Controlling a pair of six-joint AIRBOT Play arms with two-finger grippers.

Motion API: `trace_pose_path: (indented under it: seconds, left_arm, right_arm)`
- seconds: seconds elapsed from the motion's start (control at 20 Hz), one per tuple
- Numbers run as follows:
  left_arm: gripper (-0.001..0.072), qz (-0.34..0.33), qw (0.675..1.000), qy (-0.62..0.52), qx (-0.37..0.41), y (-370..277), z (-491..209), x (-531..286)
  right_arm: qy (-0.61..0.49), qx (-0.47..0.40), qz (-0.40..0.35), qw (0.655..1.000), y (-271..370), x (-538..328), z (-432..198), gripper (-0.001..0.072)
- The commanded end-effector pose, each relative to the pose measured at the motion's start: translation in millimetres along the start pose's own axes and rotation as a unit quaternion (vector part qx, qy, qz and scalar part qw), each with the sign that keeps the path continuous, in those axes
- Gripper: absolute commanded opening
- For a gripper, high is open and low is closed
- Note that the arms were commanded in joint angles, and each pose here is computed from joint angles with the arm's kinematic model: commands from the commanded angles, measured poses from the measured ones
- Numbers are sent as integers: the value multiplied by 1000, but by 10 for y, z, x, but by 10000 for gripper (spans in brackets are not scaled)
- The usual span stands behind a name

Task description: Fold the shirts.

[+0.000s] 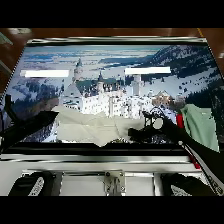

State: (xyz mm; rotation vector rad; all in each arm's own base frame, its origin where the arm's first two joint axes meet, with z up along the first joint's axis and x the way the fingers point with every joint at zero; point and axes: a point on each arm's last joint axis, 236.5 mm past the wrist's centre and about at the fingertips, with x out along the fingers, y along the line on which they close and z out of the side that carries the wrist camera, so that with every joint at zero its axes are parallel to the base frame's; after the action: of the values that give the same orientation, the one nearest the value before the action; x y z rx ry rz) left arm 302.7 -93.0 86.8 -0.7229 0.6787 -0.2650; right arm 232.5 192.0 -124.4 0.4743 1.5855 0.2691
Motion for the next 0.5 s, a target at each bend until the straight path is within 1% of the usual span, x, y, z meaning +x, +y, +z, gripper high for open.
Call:
trace_pose_path:
  seconds: [0.0,0.1,0.15,0.2,0.3,0.35,0.45]
  left_arm:
    - [32,-5,999,-24,30,-89,162,-48]
    - [32,-22,993,-60,99,-379,460,-199]
    - [31,-36,987,-88,133,-612,675,-339]
    - [31,-50,979,-120,159,-871,902,-519]
    - [31,-88,951,-211,209,-1562,1426,-1113]
    - [31,-107,930,-264,232,-1923,1655,-1492]
    - [31,-135,872,-378,281,-2601,1988,-2398]
  right_arm:
    - [-56,-63,30,996,282,-357,138,59]
    - [-130,-147,50,979,625,-891,311,58]
    - [-183,-185,59,964,831,-1258,420,59]
    - [-247,-220,66,941,1063,-1740,529,59]
    - [-391,-258,75,880,1487,-2910,647,58]
    - [-472,-259,74,839,1641,-3623,643,58]
    - [-612,-239,46,752,1689,-4957,475,58]
